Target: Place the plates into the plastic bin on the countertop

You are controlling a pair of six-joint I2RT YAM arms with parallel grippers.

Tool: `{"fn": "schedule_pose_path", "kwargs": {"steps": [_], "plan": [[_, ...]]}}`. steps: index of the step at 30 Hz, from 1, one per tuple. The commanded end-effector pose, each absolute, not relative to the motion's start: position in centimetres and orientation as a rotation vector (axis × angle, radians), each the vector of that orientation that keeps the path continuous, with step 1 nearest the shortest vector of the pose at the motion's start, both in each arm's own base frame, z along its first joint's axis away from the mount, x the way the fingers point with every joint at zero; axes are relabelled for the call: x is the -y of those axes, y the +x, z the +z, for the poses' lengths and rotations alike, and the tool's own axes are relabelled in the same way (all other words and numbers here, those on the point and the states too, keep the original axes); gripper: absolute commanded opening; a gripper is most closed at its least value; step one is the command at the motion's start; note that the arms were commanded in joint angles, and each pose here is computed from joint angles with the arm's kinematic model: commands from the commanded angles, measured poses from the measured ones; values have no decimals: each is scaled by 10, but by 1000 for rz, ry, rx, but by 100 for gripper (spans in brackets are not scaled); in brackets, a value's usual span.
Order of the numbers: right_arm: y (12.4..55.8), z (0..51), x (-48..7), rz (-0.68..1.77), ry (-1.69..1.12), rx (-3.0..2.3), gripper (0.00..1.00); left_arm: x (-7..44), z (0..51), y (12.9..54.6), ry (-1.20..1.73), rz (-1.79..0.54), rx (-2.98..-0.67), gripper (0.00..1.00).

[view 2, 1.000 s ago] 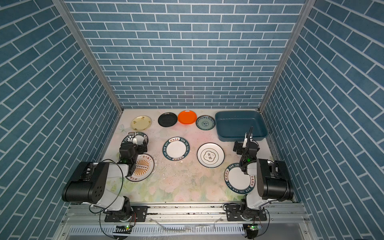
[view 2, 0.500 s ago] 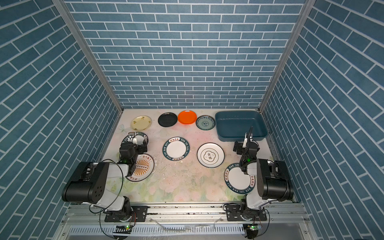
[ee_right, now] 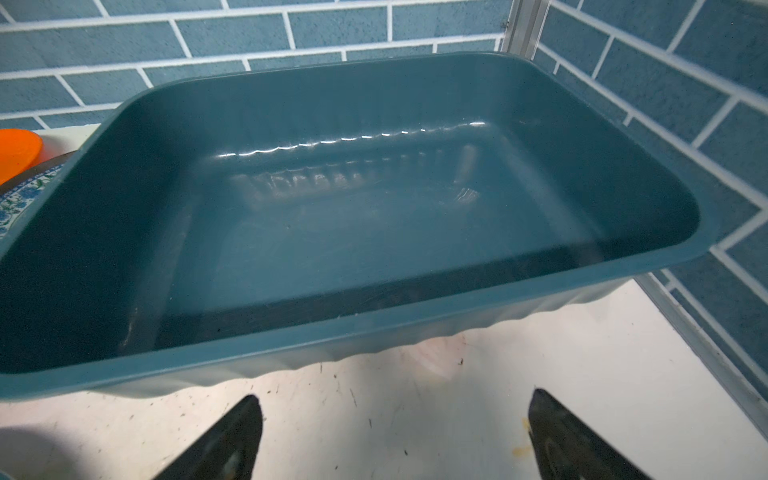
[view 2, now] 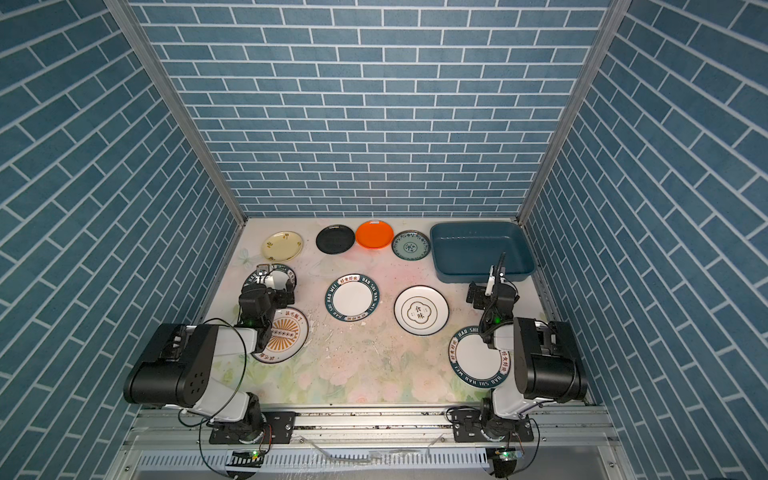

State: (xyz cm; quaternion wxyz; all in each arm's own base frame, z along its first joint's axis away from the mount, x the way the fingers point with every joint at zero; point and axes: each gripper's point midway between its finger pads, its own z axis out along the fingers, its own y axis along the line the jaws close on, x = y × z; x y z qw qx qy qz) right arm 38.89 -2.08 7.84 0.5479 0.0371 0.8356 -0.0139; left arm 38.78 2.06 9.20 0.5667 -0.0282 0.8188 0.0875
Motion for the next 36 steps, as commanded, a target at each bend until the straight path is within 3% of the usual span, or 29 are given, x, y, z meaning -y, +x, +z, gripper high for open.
{"fn": "schedule_pose_path", "kwargs": {"steps": [1, 7, 13, 18, 22, 28, 32, 36], "plan": [[396, 93, 21, -46, 50, -1954, 99, -18, 96, 392, -49, 200, -1915, 100], [398, 139, 7, 55, 41, -2036, 99, -7, 126, 398, 20, 162, -1989, 100], [389, 216, -14, 327, 288, -2058, 99, 22, 223, 410, -32, -90, -1911, 100], [376, 256, -74, 680, 426, -2156, 99, 69, 298, 406, -103, -370, -1879, 100], [364, 305, -154, 904, 385, -2051, 99, 133, 346, 382, -63, -615, -1897, 100], [334, 333, -240, 1034, 343, -2013, 99, 198, 361, 341, -103, -1031, -1953, 100], [312, 353, -266, 996, 207, -1965, 99, 180, 348, 321, -159, -943, -2012, 100], [304, 366, -292, 1184, 106, -1877, 99, 172, 362, 306, -159, -998, -1877, 100]]}}
